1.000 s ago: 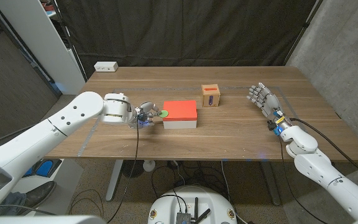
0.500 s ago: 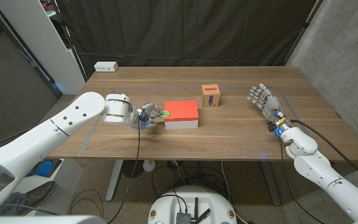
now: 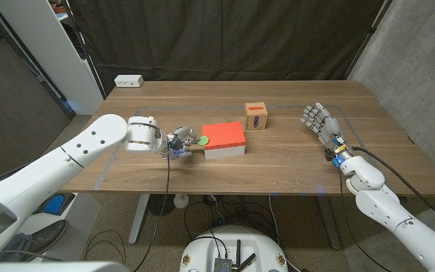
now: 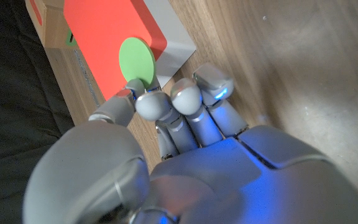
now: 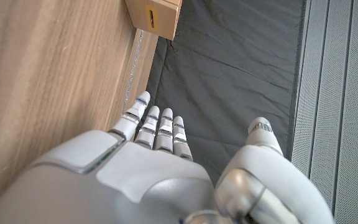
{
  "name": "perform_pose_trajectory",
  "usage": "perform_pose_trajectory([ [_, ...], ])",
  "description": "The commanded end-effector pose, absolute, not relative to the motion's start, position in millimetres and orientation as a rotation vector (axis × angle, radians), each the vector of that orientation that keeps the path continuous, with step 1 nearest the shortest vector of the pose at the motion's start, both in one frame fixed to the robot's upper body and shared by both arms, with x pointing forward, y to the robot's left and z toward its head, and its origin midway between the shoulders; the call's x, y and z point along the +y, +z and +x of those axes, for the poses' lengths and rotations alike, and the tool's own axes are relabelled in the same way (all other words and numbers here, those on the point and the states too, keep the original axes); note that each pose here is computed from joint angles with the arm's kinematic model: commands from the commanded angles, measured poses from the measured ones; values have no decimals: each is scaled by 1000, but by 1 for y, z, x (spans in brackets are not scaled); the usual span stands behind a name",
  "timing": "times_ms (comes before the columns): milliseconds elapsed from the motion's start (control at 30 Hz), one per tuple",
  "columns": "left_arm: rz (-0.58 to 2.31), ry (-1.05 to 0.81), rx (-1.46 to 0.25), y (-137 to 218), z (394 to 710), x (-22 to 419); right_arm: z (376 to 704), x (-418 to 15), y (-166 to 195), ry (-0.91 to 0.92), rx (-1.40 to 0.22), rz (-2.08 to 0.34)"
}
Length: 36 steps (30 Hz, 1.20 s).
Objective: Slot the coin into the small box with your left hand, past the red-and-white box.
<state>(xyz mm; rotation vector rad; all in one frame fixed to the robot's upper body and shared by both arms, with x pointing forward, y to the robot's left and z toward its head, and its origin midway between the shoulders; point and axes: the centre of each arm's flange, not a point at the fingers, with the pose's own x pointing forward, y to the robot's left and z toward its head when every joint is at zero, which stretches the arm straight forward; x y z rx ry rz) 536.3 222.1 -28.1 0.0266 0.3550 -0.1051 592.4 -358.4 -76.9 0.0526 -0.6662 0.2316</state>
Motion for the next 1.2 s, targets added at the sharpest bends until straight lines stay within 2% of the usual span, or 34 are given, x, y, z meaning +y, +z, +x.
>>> perform_pose_trajectory([
  [33,-18,-134,346,-36,533,227,591,-351,-80,235,-664,56],
  [700,-74,-181,275,-45,531,237,570,-337,-77,218,-665,24],
  [1200,-119,-187,84,-30,529,240,558,-335,-78,190,-673,27],
])
